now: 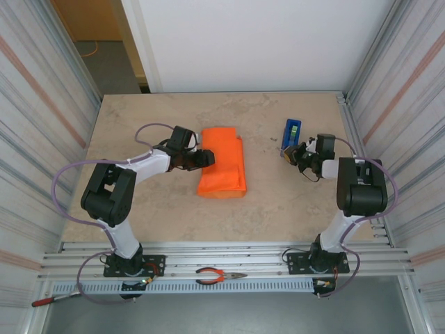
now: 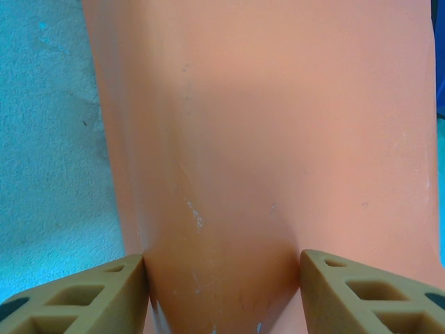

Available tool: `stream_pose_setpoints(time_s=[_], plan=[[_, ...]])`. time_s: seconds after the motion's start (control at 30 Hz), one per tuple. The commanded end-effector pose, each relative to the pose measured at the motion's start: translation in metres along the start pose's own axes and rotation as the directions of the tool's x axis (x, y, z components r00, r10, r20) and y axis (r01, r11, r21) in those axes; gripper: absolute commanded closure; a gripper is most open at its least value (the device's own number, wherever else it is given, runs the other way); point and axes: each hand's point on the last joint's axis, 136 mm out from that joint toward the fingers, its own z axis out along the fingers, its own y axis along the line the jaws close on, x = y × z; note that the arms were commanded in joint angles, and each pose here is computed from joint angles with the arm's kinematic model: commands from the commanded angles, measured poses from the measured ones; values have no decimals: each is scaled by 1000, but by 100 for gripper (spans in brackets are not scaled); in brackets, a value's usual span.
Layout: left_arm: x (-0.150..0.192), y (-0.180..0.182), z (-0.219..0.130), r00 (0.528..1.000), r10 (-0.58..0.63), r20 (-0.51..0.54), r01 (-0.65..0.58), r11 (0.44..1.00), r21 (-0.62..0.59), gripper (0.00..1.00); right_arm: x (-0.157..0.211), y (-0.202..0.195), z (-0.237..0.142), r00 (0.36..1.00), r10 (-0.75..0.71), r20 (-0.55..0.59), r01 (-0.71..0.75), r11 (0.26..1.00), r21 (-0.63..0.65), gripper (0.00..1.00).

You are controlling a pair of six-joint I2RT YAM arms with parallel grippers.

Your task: Wrap the gift box in paper

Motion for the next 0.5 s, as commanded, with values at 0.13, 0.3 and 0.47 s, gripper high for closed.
stream_pose_setpoints(time_s=[0.13,0.3,0.47], plan=[[56,42,20,986,-30,-167,1,986,-169,43,22,61,-1,992,-108,-72,103,993,-62,100],[55,42,20,986,-29,-166,0,985,-170,43,59,102,4,954,-238,-184,220,969,-112,100],[56,43,20,986,-27,-167,-2,985,-171,43,97,129,14,896,-336,-289,301,940,-161,100]])
